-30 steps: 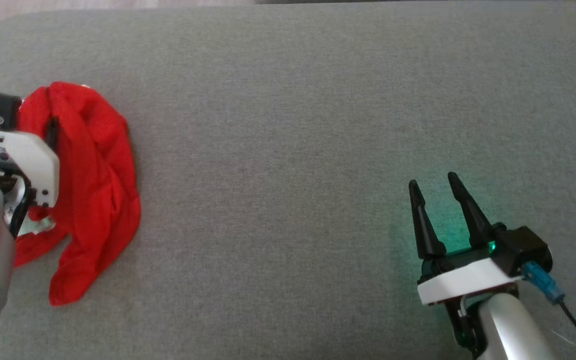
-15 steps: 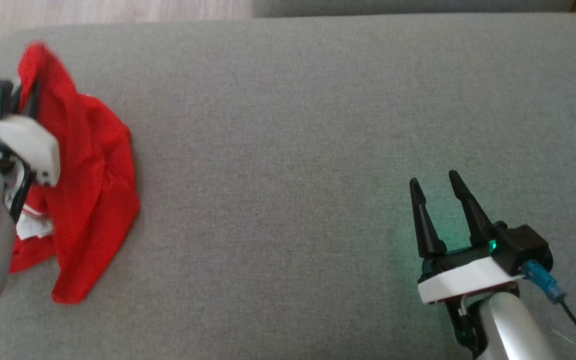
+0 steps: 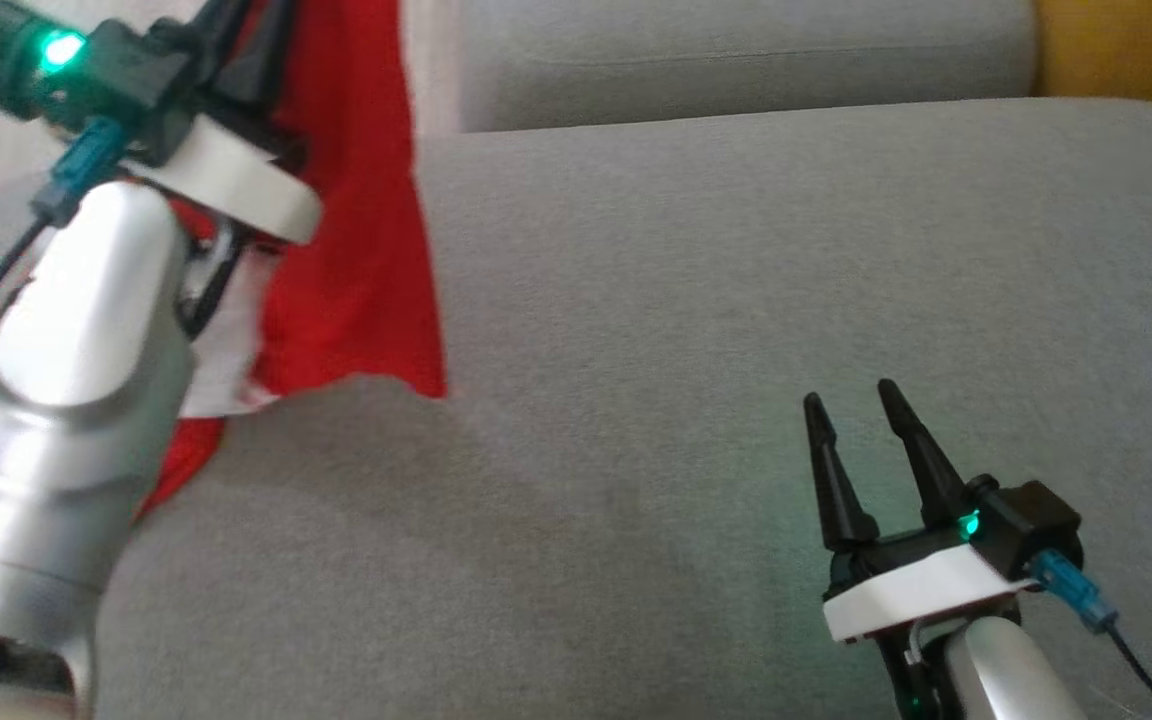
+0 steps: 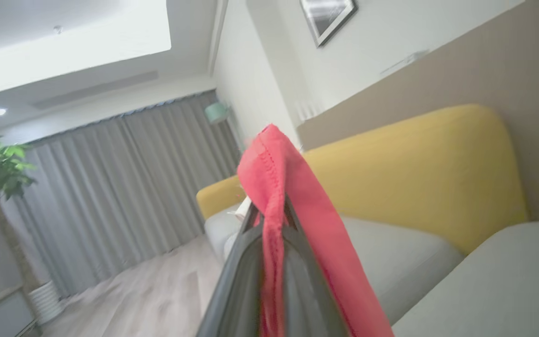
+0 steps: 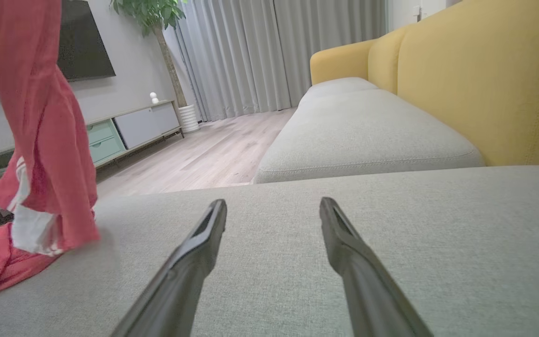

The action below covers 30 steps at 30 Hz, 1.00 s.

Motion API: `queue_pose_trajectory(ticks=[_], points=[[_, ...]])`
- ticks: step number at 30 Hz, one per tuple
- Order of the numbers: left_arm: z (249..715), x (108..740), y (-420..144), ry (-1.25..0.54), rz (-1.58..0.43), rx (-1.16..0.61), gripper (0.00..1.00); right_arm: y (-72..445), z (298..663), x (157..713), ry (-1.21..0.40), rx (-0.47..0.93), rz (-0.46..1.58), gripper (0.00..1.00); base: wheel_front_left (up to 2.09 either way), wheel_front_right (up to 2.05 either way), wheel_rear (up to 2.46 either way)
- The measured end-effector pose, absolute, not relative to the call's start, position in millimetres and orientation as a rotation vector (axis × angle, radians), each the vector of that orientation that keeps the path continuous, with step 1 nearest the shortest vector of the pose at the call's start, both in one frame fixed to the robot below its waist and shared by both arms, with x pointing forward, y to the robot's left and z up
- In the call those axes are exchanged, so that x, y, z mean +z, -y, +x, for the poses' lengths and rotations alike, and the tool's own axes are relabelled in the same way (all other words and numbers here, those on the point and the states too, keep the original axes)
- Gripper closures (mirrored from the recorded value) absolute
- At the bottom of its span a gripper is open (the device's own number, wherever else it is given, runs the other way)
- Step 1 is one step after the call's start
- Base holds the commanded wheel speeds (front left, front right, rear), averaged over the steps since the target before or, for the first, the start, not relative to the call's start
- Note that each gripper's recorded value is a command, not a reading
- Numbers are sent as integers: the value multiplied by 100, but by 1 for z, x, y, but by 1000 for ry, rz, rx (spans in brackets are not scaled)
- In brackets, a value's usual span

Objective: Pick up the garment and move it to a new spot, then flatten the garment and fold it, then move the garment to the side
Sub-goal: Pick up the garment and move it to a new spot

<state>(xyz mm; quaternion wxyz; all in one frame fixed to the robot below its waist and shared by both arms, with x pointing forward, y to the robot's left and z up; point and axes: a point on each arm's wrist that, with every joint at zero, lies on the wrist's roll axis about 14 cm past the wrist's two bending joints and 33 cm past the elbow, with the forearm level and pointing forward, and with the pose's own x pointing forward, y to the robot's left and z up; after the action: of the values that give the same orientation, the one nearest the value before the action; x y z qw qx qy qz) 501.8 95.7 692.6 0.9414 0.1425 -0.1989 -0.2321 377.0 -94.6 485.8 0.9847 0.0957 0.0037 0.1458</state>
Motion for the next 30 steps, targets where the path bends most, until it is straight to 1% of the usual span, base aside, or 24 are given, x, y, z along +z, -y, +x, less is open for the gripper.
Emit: queue_pose_trajectory(ticks=[4,8,10,18,23,24,25,28,30], points=[[493,709,-47,466,245,-574,100,106,370,489,3,259,197,0,0,0,0],[491,709,-6,475,221,-660,100,120,364,492,14,213,211,0,0,0,0],[492,709,4,476,214,-680,100,123,362,492,16,203,214,0,0,0,0],[495,716,87,518,147,-849,100,158,354,498,38,92,231,0,0,0,0],[496,730,131,582,70,-912,100,177,343,497,36,22,234,0,0,0,0],[495,734,140,594,55,-927,53,181,341,497,34,8,231,0,0,0,0],[493,739,148,606,36,-939,0,184,339,497,33,-4,231,0,0,0,0],[492,735,170,590,18,-982,0,193,335,495,29,-35,233,0,0,0,0],[496,725,176,569,22,-988,0,195,335,492,21,-46,236,0,0,0,0]])
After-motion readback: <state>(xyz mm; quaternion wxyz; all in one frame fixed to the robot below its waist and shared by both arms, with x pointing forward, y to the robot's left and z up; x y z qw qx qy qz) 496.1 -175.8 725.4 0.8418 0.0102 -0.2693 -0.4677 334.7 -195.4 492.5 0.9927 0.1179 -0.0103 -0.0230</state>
